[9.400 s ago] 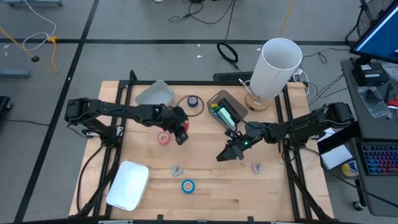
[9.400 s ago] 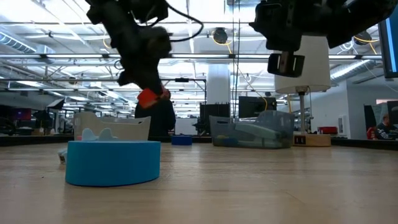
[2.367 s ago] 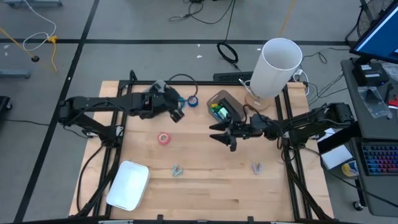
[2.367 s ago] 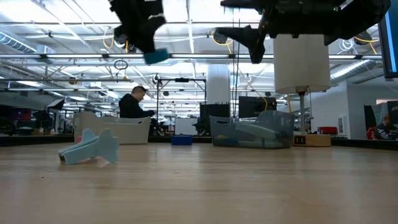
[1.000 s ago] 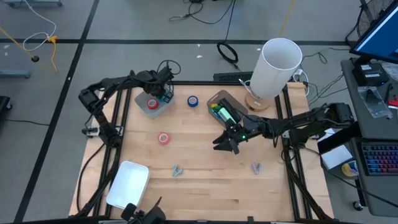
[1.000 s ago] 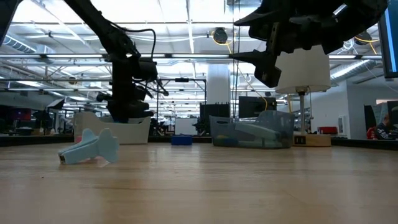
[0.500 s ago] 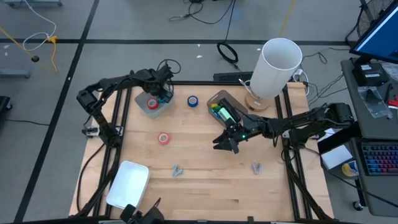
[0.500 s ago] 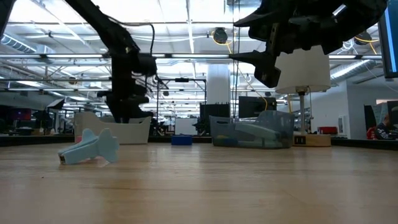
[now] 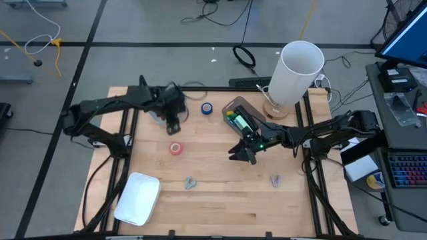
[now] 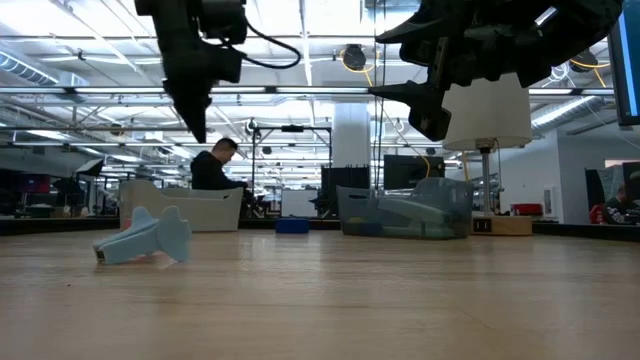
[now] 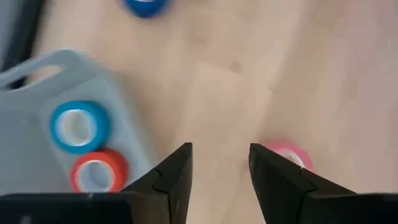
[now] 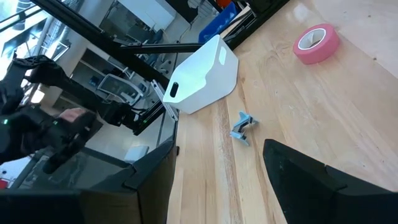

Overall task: Pick and place Stapler, Stapler remover, tape
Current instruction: Put the pink tape into the gray bin

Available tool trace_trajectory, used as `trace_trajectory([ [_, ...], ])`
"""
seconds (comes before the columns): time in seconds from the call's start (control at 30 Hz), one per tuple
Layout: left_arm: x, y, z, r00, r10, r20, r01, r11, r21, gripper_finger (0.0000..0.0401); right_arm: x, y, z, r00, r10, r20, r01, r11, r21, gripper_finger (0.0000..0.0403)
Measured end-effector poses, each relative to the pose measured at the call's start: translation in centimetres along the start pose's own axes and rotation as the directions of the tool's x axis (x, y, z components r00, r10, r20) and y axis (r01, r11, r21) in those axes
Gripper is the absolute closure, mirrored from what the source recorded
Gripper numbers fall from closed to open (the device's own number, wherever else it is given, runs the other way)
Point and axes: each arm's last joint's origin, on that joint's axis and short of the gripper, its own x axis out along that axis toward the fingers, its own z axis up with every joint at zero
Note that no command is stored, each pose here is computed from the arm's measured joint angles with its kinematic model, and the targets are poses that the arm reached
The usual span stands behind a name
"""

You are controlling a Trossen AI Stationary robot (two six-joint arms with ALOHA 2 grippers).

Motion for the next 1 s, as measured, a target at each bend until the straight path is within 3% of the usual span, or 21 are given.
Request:
trace_trajectory([
  [0.27, 1.0, -4.3, -1.3, 0.995, -0.051, -0.083, 0.064, 0.983, 0.171, 0.0243, 0.0, -0.1, -0.1, 1.000, -0.005, -0.006, 0.005, 1.000, -0.016, 0.0165],
  [0.63, 5.6, -5.2, -3.9, 0.994, -0.056, -0.097, 0.065, 0.993, 0.095, 0.0242, 0.0, -0.2, -0.2, 1.000, -0.015, -0.017, 0.015, 1.000, -0.012, 0.0165],
  [1.0, 7.7, -5.6, -5.0, 0.995, -0.061, -0.082, 0.072, 0.987, 0.143, 0.0242, 0.0, -0.2, -0.2, 1.000, -0.015, -0.017, 0.015, 1.000, -0.005, 0.0165],
])
